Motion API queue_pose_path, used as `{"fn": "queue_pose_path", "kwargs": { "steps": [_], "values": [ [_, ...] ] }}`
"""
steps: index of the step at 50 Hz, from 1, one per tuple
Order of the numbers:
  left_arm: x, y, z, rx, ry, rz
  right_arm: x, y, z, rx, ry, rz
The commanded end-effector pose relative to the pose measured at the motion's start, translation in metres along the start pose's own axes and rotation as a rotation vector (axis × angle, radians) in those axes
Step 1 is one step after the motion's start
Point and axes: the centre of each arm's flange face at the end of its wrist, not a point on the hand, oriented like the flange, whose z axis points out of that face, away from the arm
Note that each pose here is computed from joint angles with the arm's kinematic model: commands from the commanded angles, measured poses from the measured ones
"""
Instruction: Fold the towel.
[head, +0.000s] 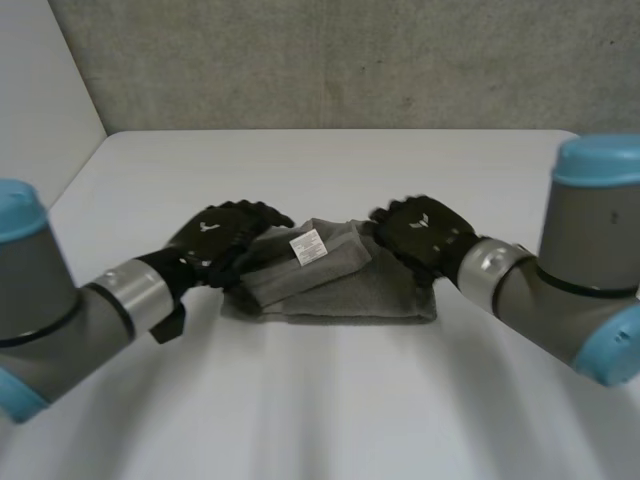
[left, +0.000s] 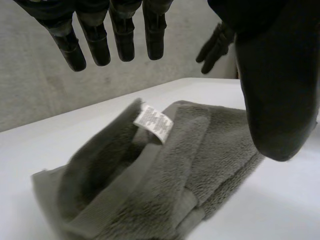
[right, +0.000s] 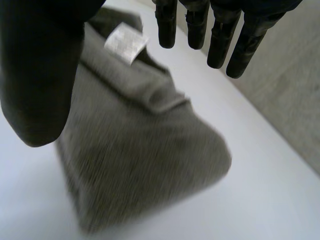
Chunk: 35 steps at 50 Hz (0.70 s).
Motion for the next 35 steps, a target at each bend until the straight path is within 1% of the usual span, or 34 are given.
{"fn": "queue_pose_path", "kwargs": {
  "steps": [1, 3, 5, 9, 13, 18, 22, 24, 25, 26, 27, 30, 35],
  "values": [
    [0.014, 0.013, 0.033, 0.016, -0.018, 0.039, -0.002, 0.039, -0.007, -0.062, -0.016, 0.051],
    [0.016, 0.017, 0.041, 0.013, -0.023, 0.044, -0.002, 0.047, -0.008, -0.074, -0.014, 0.06],
    [0.01, 0.025, 0.055, 0.004, -0.05, 0.041, 0.0, 0.06, -0.008, -0.079, 0.005, 0.067],
    [0.007, 0.031, 0.067, 0.001, -0.065, 0.048, 0.0, 0.068, -0.008, -0.07, 0.024, 0.058],
    [-0.005, 0.039, 0.082, 0.003, -0.117, 0.052, 0.0, 0.076, -0.006, -0.069, 0.034, 0.046],
    [-0.014, 0.05, 0.092, 0.0, -0.159, 0.056, -0.004, 0.084, -0.002, -0.088, 0.02, 0.056],
    [-0.021, 0.057, 0.093, -0.009, -0.193, 0.053, -0.008, 0.085, -0.001, -0.088, 0.01, 0.053],
    [-0.032, 0.057, 0.092, 0.002, -0.257, 0.056, -0.009, 0.084, 0.0, -0.082, 0.011, 0.049],
    [-0.032, 0.057, 0.092, 0.002, -0.257, 0.056, -0.009, 0.084, 0.0, -0.082, 0.011, 0.049],
    [-0.042, 0.056, 0.09, 0.01, -0.308, 0.057, -0.009, 0.083, 0.0, -0.078, 0.012, 0.048],
    [-0.042, 0.056, 0.09, 0.01, -0.309, 0.057, -0.009, 0.083, 0.0, -0.075, 0.014, 0.048],
    [-0.071, 0.044, 0.075, 0.03, -0.444, 0.045, -0.007, 0.082, 0.002, -0.064, 0.021, 0.042],
    [-0.078, 0.036, 0.062, 0.035, -0.477, 0.034, -0.004, 0.081, 0.004, -0.049, 0.037, 0.04]
  ]
}}
